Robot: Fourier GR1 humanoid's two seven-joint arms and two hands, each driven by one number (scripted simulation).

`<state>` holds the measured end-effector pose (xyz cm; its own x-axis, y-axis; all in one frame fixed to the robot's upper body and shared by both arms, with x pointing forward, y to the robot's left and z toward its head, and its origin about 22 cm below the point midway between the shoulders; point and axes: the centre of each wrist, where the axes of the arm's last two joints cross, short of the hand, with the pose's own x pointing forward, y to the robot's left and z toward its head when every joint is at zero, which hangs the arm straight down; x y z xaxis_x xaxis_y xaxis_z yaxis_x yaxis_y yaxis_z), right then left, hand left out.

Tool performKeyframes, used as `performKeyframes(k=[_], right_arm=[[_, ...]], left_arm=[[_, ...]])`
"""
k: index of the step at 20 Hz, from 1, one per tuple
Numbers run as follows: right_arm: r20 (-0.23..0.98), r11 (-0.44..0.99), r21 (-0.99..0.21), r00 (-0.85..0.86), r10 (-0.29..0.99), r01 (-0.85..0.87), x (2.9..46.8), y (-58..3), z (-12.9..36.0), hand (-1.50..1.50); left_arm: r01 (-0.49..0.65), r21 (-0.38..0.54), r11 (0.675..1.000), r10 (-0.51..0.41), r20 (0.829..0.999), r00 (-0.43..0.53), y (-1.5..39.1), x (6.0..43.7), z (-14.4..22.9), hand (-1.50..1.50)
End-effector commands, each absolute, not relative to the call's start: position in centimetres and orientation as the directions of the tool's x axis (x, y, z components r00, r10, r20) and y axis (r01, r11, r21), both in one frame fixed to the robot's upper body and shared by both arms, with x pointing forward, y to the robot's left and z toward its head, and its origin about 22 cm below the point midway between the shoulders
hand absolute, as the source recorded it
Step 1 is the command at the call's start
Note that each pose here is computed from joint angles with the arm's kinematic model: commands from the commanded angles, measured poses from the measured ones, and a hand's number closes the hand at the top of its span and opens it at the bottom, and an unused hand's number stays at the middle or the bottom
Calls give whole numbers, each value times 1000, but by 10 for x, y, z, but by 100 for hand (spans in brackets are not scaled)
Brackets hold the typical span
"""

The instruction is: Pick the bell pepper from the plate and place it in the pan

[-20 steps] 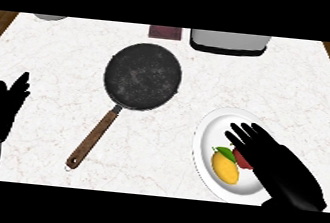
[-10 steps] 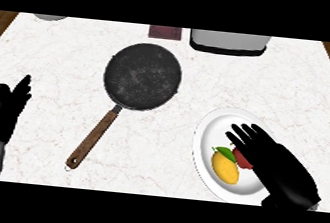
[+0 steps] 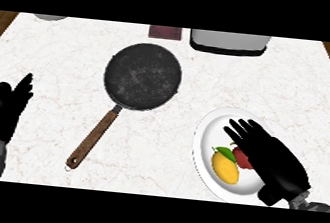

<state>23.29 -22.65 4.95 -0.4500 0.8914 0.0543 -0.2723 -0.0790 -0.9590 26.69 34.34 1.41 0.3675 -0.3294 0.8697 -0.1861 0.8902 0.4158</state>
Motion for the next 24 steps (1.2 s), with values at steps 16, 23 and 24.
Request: performKeyframes(k=[16,23,24], right_arm=[[-119,-196,-975,-493,862,-108,266,-225,10,150],[2,-68,-957,-242,970,-282,259,-226,16,150],[39,-13,-949,-160,986,-314,264,-221,12,150]], left_arm=[[-181,401,898,-317,875,366,354,278,27,0],[-181,416,891,-330,868,370,352,269,23,0],[-208,404,891,-314,878,361,347,271,8,0]])
